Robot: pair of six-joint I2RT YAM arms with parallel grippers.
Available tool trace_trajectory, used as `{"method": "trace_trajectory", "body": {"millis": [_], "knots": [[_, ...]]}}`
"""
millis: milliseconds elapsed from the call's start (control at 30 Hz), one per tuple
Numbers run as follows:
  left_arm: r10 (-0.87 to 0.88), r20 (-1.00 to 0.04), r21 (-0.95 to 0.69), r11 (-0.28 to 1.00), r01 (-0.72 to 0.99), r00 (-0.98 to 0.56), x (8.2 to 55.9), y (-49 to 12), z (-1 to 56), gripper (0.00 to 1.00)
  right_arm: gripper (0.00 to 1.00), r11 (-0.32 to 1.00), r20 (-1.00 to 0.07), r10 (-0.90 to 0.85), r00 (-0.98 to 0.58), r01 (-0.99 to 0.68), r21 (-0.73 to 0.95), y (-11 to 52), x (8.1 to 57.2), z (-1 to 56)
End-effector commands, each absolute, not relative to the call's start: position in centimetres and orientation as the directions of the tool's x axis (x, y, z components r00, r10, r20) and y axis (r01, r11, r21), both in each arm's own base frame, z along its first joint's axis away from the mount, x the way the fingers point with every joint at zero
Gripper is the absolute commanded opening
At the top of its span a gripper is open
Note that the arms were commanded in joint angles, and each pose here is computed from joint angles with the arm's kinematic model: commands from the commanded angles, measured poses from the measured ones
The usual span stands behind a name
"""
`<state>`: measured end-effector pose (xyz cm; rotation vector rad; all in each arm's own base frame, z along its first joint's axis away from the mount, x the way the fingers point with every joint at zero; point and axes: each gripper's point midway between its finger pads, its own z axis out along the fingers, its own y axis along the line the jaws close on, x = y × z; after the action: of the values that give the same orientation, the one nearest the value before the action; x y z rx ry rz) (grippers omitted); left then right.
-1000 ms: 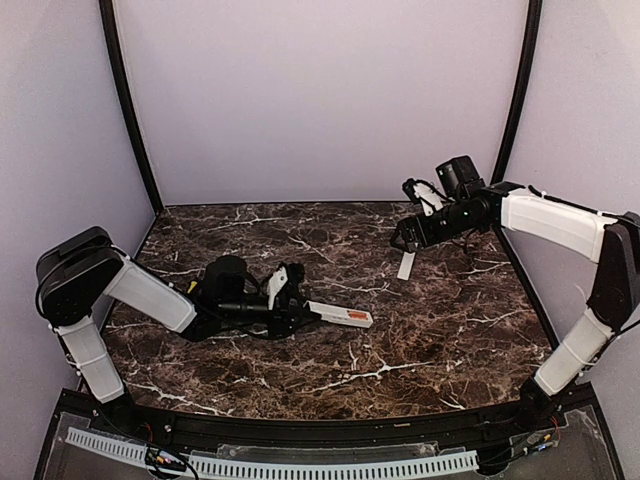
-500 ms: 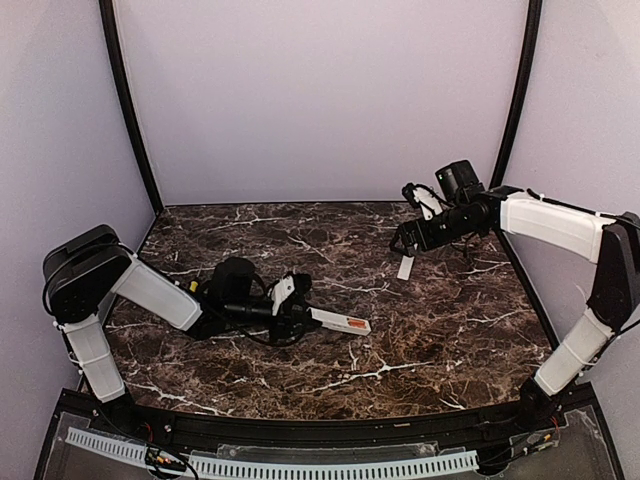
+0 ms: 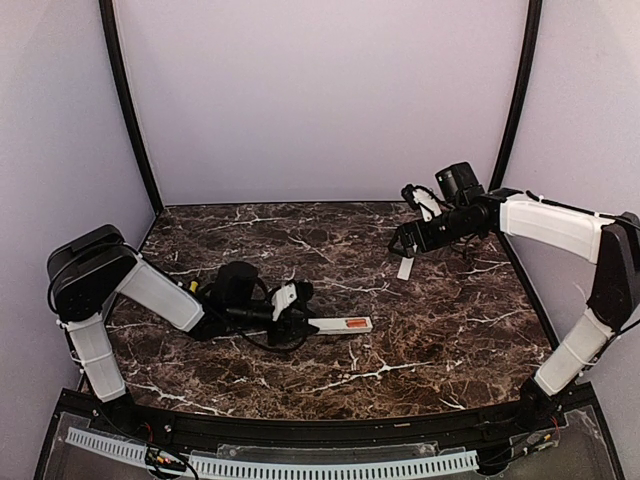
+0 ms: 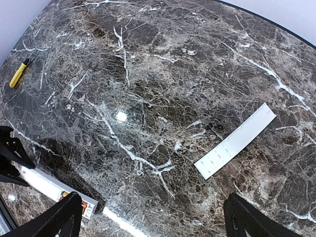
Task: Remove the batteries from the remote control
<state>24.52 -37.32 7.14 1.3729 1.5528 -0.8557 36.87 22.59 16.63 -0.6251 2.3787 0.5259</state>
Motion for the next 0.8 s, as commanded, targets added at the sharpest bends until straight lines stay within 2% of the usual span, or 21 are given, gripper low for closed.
{"method": "trace_trajectory", "body": {"millis": [0,233,500,733,767], "knots": [[0.481,-0.875,0.03,0.172,0.985,-0.058,24.1,-36.1,3.6,0.37,0.99,0.804,-0.674,-0.279,-0.684,-0.55,0.225,22.5,36.9,17.5],[0.488,-0.869,0.011,0.175,0.984,-0.077,23.9,-35.9,2.6,0.39,0.99,0.802,-0.674,-0.275,-0.685,-0.55,0.232,22.5,36.6,17.5],[0.446,-0.889,-0.011,0.198,0.98,-0.1,24.2,-36.1,4.7,0.42,0.99,0.797,-0.68,-0.27,-0.682,-0.554,0.239,22.7,36.8,17.8],[0.4,-0.91,-0.001,0.265,0.964,-0.111,24.6,-35.5,8.3,0.77,0.99,0.785,-0.694,-0.269,-0.668,-0.569,0.243,23.2,37.2,18.3],[0.401,-0.908,0.003,0.299,0.954,-0.123,25.0,-35.1,8.9,0.88,0.99,0.783,-0.696,-0.269,-0.666,-0.572,0.245,23.3,37.3,18.4]]}}
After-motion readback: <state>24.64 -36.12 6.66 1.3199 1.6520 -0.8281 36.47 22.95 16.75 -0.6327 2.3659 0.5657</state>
